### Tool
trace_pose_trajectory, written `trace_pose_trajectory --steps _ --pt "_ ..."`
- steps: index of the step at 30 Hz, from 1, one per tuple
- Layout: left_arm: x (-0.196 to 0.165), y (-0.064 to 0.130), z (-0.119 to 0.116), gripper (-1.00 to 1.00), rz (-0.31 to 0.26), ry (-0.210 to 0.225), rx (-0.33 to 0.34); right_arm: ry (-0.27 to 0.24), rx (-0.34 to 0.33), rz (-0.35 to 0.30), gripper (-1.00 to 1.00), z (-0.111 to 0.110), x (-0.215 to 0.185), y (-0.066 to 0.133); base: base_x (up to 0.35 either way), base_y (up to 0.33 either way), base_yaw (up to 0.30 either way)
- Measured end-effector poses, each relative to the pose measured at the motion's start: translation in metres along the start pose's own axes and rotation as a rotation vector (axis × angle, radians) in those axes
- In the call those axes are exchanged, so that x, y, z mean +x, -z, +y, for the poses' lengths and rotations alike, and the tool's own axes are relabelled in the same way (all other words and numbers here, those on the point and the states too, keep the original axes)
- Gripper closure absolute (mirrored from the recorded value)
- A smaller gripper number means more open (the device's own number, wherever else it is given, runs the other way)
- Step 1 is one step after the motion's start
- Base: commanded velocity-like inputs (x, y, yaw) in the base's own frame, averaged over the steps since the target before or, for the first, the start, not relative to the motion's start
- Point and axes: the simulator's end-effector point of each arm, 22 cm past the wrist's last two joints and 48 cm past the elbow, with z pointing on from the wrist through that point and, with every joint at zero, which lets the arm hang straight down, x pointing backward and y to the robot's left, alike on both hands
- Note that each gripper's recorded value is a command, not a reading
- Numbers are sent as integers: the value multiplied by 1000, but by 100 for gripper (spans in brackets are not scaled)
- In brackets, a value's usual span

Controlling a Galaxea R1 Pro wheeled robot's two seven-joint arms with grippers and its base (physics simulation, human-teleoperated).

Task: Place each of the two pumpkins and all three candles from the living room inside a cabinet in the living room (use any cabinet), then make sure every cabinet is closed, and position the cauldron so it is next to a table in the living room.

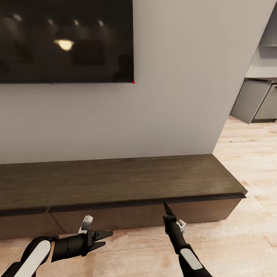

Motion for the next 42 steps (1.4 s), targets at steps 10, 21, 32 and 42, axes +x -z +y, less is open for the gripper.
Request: trace_pose_trajectory --steps 10,21,32,42 --pt "8 -7 21 -100 0 -1 0 1 0 0 -100 -23 1 1 0 0 0" --pt "10 -11 17 -100 1 2 11 61 -1 68 -100 -22 19 0 2 0 0" --pt "12 -13 16 -100 6 2 14 87 -3 101 -100 -21 29 0 40 0 0" --pt "12 -14 16 -100 6 1 15 87 -4 101 -100 -21 29 0 66 0 0"
